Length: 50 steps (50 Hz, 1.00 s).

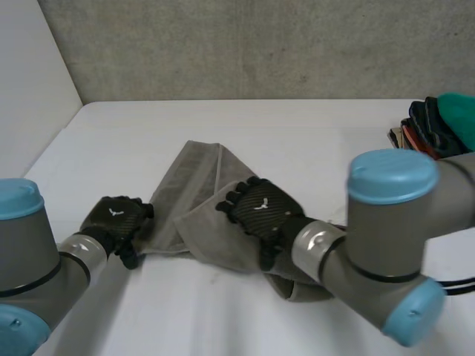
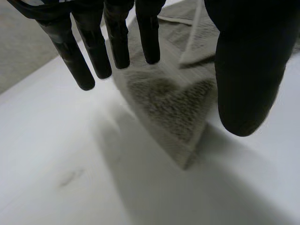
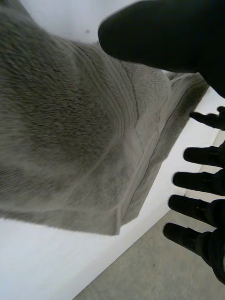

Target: Fold the laundry.

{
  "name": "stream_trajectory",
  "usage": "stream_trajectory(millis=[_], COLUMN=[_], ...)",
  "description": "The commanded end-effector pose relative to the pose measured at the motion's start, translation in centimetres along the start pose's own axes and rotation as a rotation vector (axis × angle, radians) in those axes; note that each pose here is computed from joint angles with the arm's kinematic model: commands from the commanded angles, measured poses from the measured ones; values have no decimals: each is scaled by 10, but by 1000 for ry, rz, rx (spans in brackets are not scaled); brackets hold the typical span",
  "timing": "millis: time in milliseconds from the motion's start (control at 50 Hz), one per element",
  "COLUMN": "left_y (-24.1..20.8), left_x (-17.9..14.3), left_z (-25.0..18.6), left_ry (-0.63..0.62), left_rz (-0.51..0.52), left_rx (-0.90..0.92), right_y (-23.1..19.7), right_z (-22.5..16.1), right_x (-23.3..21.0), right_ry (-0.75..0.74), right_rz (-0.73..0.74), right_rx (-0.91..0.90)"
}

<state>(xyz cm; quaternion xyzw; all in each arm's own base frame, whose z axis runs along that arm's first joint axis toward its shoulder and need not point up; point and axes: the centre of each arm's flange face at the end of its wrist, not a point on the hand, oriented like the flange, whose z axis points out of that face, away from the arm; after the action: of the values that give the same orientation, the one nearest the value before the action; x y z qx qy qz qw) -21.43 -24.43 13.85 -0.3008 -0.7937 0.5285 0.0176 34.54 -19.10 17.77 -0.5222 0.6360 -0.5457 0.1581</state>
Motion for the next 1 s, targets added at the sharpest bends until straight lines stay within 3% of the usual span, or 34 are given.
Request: stream_trajectory(millis=[20, 200, 300, 380, 400, 500, 560, 640, 860, 1000], left_y=[6, 0, -16, -65, -76, -127, -132, -128, -98, -94], left_x=[16, 7, -5, -23, -26, -49, -53, -48, 0, 8], left_z=[7, 27, 29, 17, 14, -5, -7, -12, -26, -30], left_ry=[103, 37, -60, -150, -164, -250, -261, -242, -70, -46], left_rz=[5, 20, 27, 39, 41, 45, 41, 39, 61, 65], left_rx=[4, 56, 91, 248, 285, 467, 481, 474, 424, 415], right_y=[17, 23, -8, -51, -59, -62, -46, -18, 57, 55], right_z=[37, 57, 50, 29, 19, -16, -33, -41, -30, -32], right_x=[-12, -13, 4, 51, 83, 169, 204, 219, 203, 199], right_ry=[-5, 2, 64, 215, 309, 534, 626, 657, 578, 553], right_rz=[-28, -64, -66, -16, 27, 107, 137, 180, 301, 232], right_rx=[-8, -7, 73, 200, 237, 299, 263, 168, -120, -159])
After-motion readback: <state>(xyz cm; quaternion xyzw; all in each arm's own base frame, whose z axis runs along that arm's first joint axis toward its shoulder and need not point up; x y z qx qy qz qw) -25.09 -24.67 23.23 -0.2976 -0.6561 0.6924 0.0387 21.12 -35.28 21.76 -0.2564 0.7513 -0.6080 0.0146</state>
